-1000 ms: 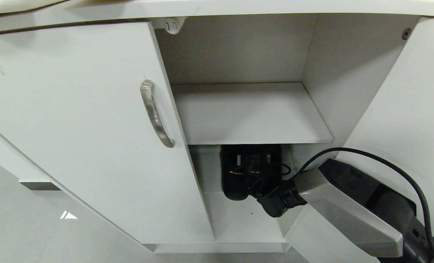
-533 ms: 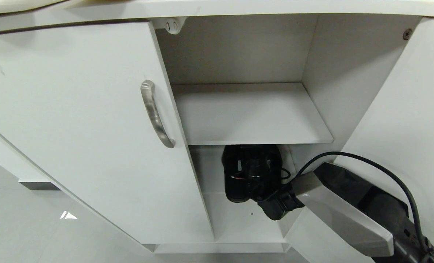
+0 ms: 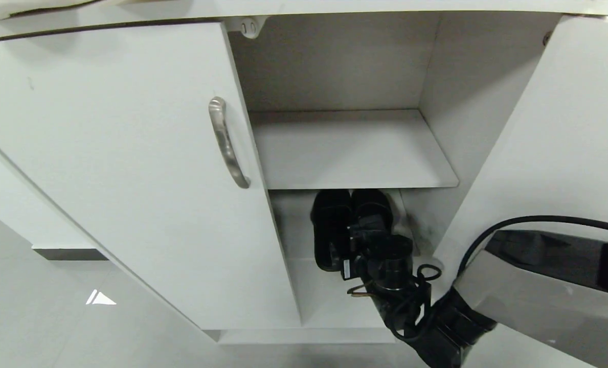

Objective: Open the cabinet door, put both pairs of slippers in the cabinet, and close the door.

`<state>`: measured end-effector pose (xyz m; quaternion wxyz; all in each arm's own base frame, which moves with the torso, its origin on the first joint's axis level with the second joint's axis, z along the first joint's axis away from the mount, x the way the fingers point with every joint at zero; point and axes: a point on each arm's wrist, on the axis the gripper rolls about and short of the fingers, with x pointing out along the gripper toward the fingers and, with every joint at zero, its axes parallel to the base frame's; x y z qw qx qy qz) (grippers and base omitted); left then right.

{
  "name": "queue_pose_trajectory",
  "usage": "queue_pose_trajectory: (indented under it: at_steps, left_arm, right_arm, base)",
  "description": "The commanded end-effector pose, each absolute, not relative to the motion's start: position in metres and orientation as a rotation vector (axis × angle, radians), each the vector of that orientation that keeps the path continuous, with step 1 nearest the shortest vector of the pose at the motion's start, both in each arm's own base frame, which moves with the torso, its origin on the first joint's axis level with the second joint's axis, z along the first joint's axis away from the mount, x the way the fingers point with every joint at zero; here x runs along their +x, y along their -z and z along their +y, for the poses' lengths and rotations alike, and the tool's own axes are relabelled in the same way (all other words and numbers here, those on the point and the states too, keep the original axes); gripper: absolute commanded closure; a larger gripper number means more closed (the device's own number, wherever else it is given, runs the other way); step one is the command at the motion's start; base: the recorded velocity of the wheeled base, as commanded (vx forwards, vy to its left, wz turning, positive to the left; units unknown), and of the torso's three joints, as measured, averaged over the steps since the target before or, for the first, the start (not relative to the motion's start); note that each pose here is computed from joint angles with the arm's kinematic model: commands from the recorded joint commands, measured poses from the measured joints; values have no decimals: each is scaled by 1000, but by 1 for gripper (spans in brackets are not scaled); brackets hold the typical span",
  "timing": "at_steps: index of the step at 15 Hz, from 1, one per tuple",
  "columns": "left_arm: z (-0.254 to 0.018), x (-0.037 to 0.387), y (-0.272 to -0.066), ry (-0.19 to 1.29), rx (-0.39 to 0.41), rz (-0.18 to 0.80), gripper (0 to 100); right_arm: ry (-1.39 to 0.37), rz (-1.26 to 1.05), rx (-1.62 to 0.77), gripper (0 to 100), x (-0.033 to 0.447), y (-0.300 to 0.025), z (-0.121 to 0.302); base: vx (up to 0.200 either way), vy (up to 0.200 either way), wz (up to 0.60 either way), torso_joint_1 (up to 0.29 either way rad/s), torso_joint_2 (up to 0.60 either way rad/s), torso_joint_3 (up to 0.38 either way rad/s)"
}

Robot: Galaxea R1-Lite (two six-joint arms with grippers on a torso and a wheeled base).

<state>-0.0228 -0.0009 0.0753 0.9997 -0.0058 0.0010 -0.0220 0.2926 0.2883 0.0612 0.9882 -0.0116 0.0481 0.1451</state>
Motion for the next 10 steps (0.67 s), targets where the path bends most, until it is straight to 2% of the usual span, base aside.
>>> queue_pose_trajectory:
  at_steps: [1, 6, 10]
  left_arm:
    - [-1, -23, -75, 43, -12, 3, 100]
    - [-1, -23, -75, 46, -12, 3, 100]
    - [-1, -23, -75, 46, -15, 3, 100]
  right_arm:
    - [-418, 46, 30, 0, 246, -97, 271]
    - [-535, 72, 58, 0, 212, -102, 272]
    - [-553, 52, 82, 0, 209, -113, 268]
  base:
    - [-200, 0, 0, -2, 2, 12]
    - [-200, 0, 0, 1, 3, 4]
    - [0, 0, 0, 0, 0, 0]
